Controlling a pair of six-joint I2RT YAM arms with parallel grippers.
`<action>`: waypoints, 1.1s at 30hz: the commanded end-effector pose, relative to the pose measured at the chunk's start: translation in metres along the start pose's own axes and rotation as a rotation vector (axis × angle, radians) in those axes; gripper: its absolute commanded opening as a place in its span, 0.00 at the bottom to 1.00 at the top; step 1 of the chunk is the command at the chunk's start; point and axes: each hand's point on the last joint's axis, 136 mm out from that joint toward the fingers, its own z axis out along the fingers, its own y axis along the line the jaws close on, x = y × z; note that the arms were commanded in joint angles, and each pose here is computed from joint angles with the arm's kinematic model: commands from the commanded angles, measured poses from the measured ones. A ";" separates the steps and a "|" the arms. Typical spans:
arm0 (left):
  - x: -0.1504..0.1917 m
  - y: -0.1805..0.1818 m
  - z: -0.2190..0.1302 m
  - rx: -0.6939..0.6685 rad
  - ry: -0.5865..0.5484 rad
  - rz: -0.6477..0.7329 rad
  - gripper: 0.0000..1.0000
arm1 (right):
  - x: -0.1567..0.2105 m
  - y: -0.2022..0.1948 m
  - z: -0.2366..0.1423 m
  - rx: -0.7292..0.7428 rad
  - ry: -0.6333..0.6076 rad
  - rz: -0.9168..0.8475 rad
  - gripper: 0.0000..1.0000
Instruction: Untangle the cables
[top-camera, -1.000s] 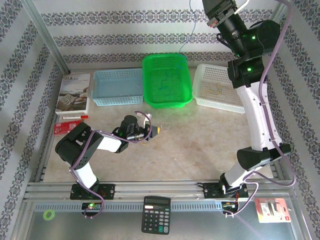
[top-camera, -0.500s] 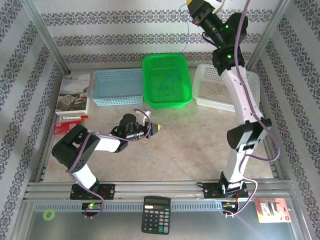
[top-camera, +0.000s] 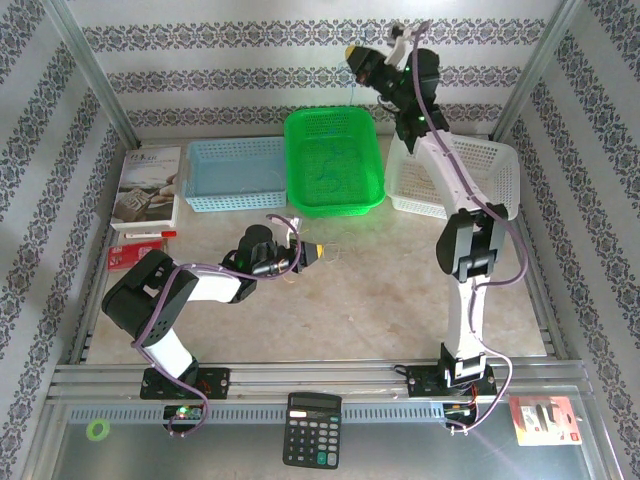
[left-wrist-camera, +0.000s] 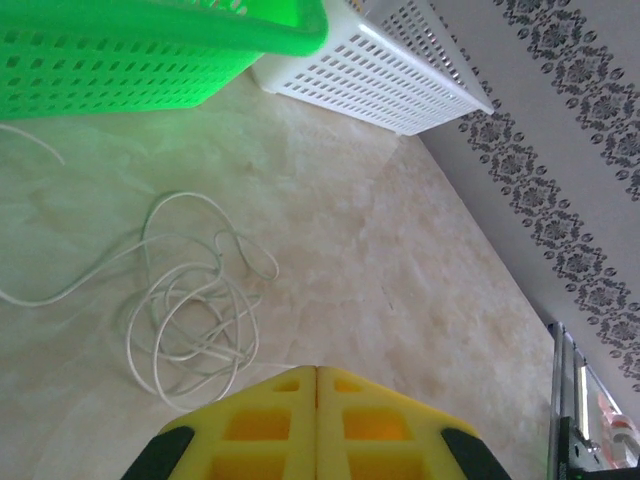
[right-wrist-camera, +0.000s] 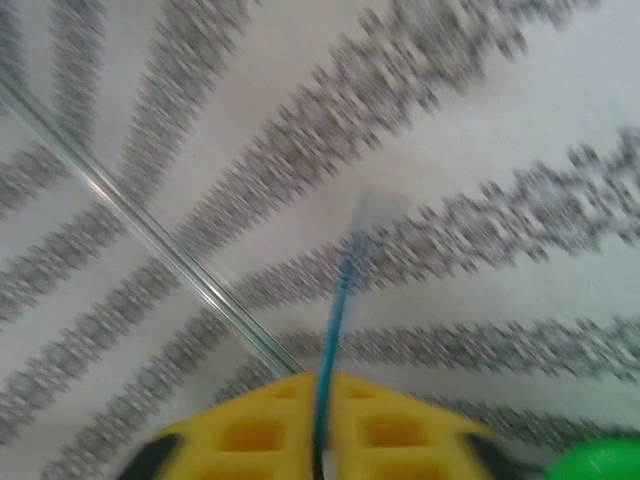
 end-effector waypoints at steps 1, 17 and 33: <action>-0.008 -0.015 0.006 0.053 -0.002 -0.001 0.03 | 0.073 -0.042 0.012 0.082 0.197 -0.008 0.46; -0.011 -0.019 0.008 0.072 -0.009 -0.005 0.05 | 0.113 0.009 -0.071 0.135 0.302 -0.106 0.63; -0.022 -0.028 -0.004 0.054 -0.031 0.011 0.05 | 0.153 -0.038 -0.060 0.324 0.454 -0.190 0.62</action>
